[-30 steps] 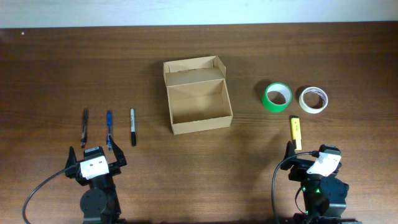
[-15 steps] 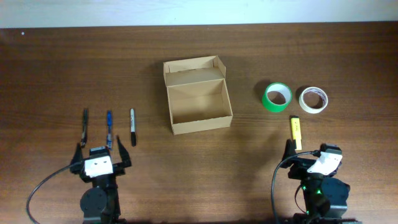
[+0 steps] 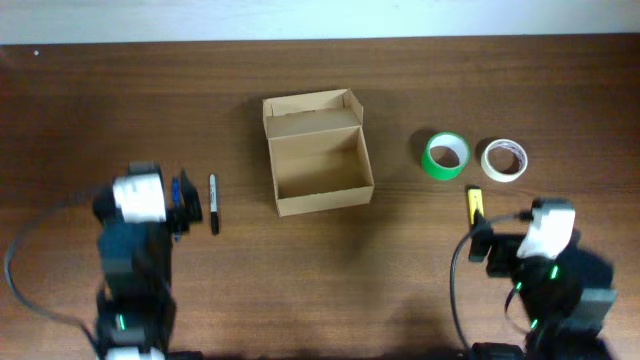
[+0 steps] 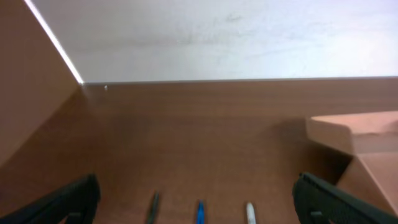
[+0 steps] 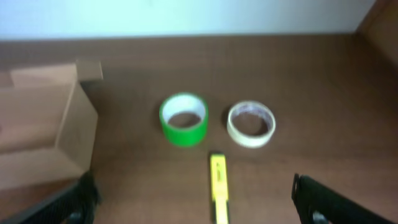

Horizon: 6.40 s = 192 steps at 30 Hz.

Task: Pack container
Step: 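Raise both arms and lower the right gripper onto the green tape roll, then grasp the green tape roll and carry it over the box, then lower the green tape into the box and open the right gripper, then move the right gripper to the white masking tape roll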

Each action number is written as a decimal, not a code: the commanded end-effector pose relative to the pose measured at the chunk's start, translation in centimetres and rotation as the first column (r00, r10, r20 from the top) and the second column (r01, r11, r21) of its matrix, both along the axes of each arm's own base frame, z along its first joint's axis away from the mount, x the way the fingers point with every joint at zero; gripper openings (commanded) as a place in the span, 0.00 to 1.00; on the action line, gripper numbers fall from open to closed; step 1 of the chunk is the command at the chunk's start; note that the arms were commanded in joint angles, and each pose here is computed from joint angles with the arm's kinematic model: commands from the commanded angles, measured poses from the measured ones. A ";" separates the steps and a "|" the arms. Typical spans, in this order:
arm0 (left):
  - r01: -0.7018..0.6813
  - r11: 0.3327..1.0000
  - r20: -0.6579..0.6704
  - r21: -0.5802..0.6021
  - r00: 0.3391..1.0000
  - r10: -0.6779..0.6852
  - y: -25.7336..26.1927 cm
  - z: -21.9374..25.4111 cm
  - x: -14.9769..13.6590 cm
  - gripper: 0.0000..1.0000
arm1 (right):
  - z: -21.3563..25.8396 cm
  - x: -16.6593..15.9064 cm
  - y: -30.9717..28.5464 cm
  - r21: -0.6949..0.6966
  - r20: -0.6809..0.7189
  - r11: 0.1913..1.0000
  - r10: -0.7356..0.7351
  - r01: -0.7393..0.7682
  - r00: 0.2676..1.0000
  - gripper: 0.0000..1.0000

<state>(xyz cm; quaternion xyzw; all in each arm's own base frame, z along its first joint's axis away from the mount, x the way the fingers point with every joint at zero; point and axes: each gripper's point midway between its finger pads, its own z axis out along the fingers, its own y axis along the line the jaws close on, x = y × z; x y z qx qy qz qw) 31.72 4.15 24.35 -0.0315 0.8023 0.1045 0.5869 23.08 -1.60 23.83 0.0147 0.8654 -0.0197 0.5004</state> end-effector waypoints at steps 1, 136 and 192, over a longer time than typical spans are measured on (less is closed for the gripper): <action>0.024 0.999 -0.067 -0.033 0.997 -0.026 0.2 1.3 4.1 0.99 | 3.3 1.9 -0.2 -0.047 -0.064 0.998 0.033 -0.036 0.997 0.99; 0.014 0.986 -0.377 -0.165 0.923 -0.076 3.3 -3.1 12.7 0.99 | -9.8 18.9 30.2 0.068 -0.641 0.595 0.641 -0.801 0.422 0.04; 0.014 0.986 -0.377 -0.165 0.923 -0.076 3.3 -3.1 12.7 0.99 | 9.3 22.0 24.2 0.011 -0.302 0.857 0.494 -0.515 0.815 0.45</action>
